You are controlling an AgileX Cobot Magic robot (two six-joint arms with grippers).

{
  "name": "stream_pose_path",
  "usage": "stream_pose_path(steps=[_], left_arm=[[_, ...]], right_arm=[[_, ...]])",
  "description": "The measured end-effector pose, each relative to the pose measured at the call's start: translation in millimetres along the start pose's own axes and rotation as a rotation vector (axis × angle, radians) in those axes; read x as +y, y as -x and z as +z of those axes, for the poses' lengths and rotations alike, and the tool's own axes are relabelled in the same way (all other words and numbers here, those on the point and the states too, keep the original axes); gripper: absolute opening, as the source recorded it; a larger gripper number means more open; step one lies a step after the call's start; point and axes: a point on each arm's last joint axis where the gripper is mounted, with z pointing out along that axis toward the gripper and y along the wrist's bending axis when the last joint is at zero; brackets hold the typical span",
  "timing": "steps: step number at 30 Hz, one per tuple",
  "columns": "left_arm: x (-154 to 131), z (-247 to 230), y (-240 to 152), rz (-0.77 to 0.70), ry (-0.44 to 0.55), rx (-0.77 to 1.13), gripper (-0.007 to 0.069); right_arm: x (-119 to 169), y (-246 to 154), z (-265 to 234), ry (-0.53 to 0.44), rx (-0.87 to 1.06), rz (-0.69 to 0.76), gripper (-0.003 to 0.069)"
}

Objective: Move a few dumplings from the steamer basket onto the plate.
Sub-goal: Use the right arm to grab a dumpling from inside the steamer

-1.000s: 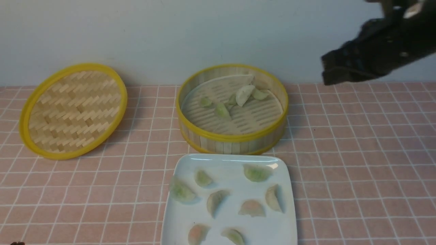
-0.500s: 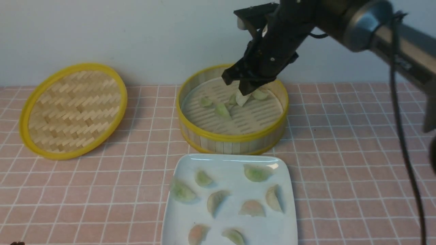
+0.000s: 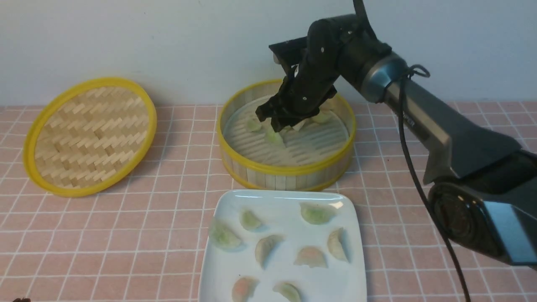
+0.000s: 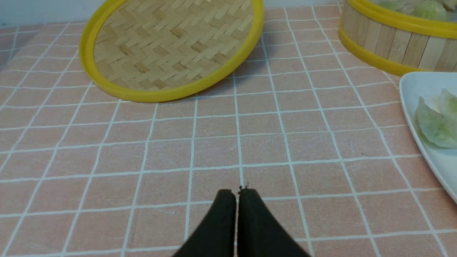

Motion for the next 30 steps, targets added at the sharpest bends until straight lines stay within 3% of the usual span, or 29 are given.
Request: stream_pose_path(steps=[4, 9, 13, 16, 22, 30], left_arm=[[0, 0, 0, 0.0, 0.0, 0.0, -0.0006], [0, 0, 0, 0.0, 0.0, 0.0, -0.0006], [0, 0, 0, 0.0, 0.0, 0.0, -0.0006], [0, 0, 0, 0.0, 0.0, 0.0, -0.0006], [0, 0, 0, 0.0, 0.0, 0.0, -0.0006], [0, 0, 0, 0.0, 0.0, 0.0, -0.0006]], right_arm=[[-1, -6, 15, 0.0, 0.029, -0.005, 0.0425], [-2, -12, 31, 0.003, 0.055, -0.022, 0.0445], [-2, -11, 31, 0.003, 0.038, -0.026, 0.0337], [-1, -11, 31, 0.005, 0.044, -0.04, 0.0125], [1, -6, 14, 0.007, 0.028, -0.054, 0.0139], [11, 16, -64, 0.03, -0.093, -0.056, 0.0139]])
